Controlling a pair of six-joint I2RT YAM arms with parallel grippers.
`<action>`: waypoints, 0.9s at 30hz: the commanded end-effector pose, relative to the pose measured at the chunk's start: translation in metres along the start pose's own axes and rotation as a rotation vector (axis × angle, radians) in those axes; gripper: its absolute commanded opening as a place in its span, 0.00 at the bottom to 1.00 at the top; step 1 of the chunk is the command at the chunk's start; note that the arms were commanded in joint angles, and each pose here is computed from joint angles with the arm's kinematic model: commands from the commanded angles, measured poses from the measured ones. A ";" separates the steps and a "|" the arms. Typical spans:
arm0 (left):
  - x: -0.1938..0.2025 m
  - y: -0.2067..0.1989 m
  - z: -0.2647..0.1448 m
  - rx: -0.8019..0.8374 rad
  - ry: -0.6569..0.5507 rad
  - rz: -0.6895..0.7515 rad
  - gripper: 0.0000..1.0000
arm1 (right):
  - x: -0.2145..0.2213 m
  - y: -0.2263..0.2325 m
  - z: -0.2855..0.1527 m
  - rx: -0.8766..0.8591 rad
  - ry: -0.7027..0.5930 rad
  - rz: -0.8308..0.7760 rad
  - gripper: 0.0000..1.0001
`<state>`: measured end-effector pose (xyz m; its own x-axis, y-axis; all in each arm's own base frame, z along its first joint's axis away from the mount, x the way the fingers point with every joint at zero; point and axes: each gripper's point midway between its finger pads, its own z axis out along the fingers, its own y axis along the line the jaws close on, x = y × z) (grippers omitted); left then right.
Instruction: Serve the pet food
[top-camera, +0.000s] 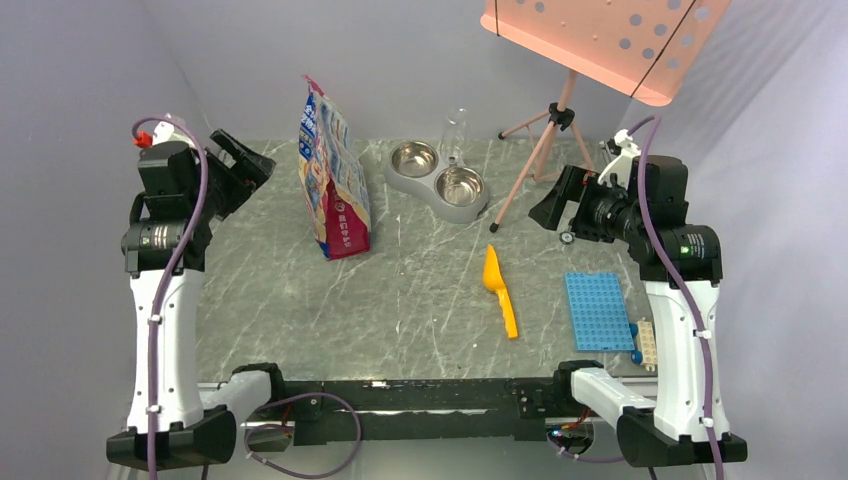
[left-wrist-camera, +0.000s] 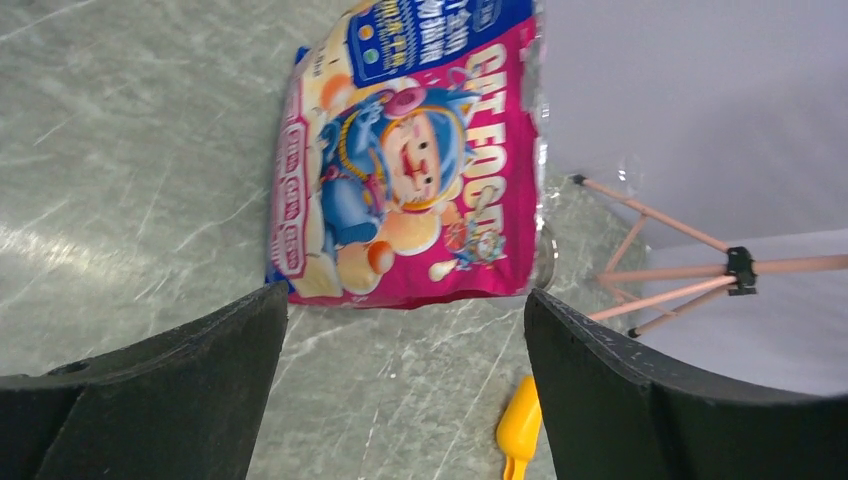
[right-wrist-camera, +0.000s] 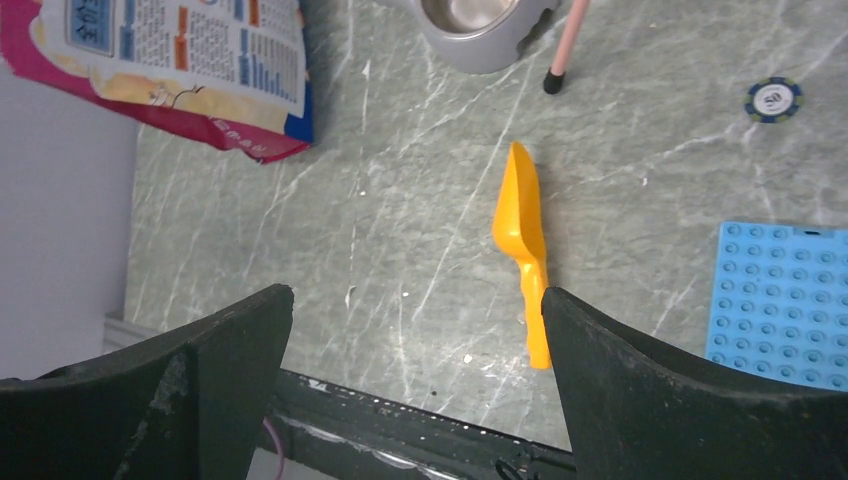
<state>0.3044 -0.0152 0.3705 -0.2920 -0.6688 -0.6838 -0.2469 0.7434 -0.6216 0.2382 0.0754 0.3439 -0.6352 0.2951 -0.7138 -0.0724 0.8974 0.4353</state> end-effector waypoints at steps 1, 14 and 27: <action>-0.022 -0.046 0.004 0.147 -0.071 0.069 0.91 | -0.007 0.022 -0.007 -0.107 -0.041 -0.040 1.00; 0.055 -0.067 0.073 -0.141 0.142 0.260 0.80 | 0.000 0.026 -0.003 -0.091 -0.005 -0.102 1.00; 0.086 -0.055 0.111 -0.221 0.178 0.511 0.17 | 0.008 0.021 0.004 -0.063 0.029 -0.105 1.00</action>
<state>0.3901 -0.1254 0.2964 -0.5880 -0.3010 -0.7508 -0.2195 0.9527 -0.2100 0.2321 0.0986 0.3430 -0.6544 0.2045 -0.7280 -0.1805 0.8927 0.4130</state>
